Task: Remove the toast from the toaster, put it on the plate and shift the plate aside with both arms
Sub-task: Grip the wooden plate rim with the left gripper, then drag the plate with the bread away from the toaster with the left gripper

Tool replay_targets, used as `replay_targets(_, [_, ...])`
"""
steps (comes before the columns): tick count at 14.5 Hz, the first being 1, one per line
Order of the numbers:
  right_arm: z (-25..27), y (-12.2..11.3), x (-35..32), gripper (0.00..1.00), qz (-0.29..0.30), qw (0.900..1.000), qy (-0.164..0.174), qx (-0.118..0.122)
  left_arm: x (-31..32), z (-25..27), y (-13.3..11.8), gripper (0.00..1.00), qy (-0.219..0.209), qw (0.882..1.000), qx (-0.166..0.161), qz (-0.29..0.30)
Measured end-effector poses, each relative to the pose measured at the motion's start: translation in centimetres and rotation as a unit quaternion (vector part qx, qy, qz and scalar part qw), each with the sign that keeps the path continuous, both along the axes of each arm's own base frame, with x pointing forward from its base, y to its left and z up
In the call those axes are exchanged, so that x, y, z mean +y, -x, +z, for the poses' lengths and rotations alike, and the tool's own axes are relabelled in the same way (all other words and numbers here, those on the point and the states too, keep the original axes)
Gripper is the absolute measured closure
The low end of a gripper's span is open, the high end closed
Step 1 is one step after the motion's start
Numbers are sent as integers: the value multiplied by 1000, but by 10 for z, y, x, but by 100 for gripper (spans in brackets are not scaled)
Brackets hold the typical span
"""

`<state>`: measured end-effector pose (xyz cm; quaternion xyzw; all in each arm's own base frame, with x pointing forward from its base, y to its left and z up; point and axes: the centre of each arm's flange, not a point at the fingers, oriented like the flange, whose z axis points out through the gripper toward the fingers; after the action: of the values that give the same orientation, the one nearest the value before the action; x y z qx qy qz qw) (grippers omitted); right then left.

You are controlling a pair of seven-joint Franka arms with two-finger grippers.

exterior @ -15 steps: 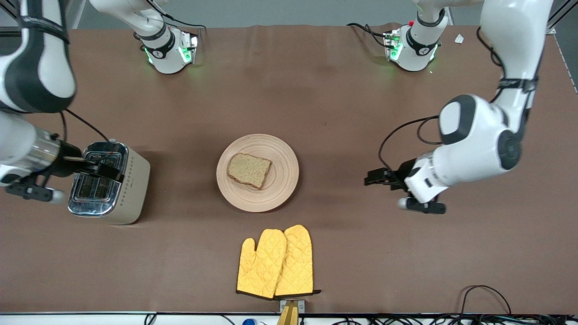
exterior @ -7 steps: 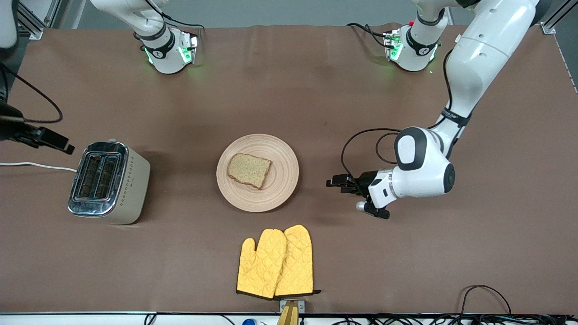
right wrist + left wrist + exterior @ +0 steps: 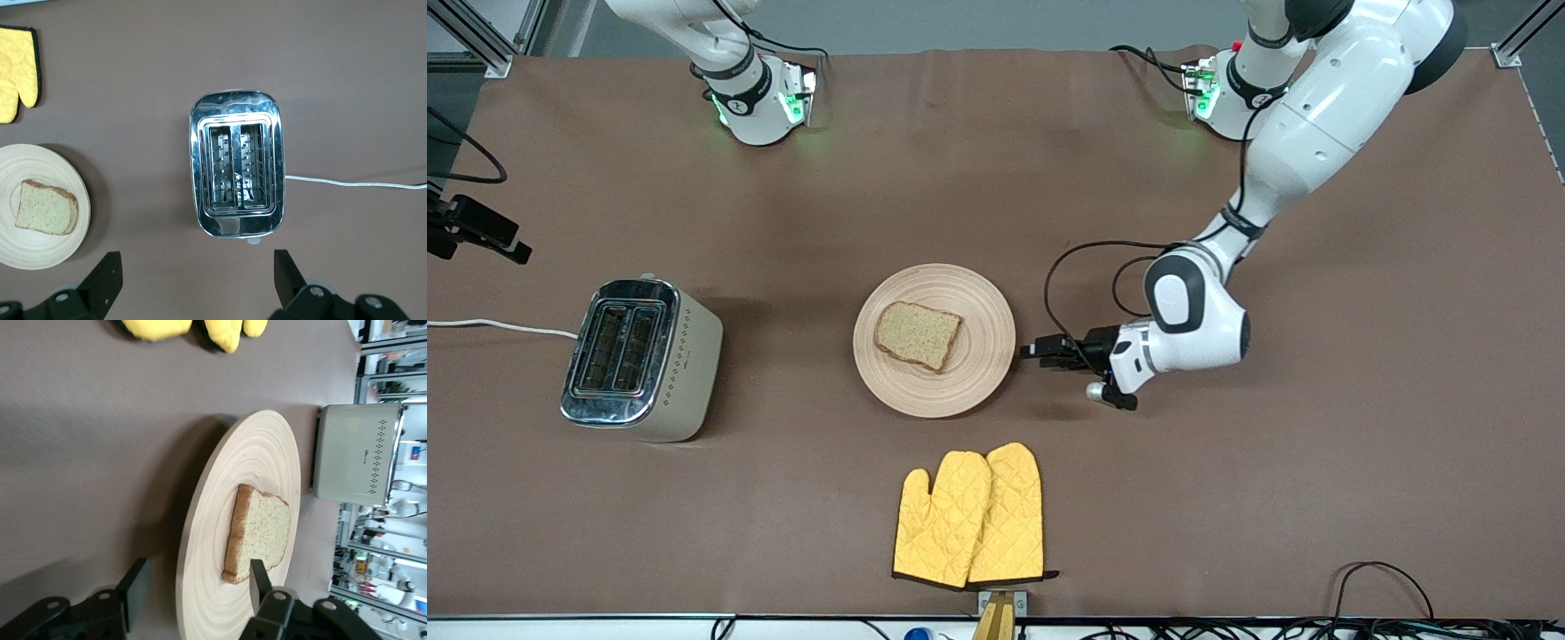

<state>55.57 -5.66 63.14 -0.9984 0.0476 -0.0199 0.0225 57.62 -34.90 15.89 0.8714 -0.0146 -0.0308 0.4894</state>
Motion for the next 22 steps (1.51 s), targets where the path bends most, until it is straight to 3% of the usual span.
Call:
replay_targets(12, [5, 2, 4, 0, 9, 1000, 9, 6, -10, -39, 20, 61, 13, 1000, 14, -3])
replay_targets(16, [5, 3, 4, 0, 9, 1000, 9, 7, -13, -39, 22, 81, 13, 1000, 14, -6])
replay_targets(22, [6, 3, 4, 0, 9, 1000, 10, 7, -18, -35, 21, 91, 17, 1000, 6, -9])
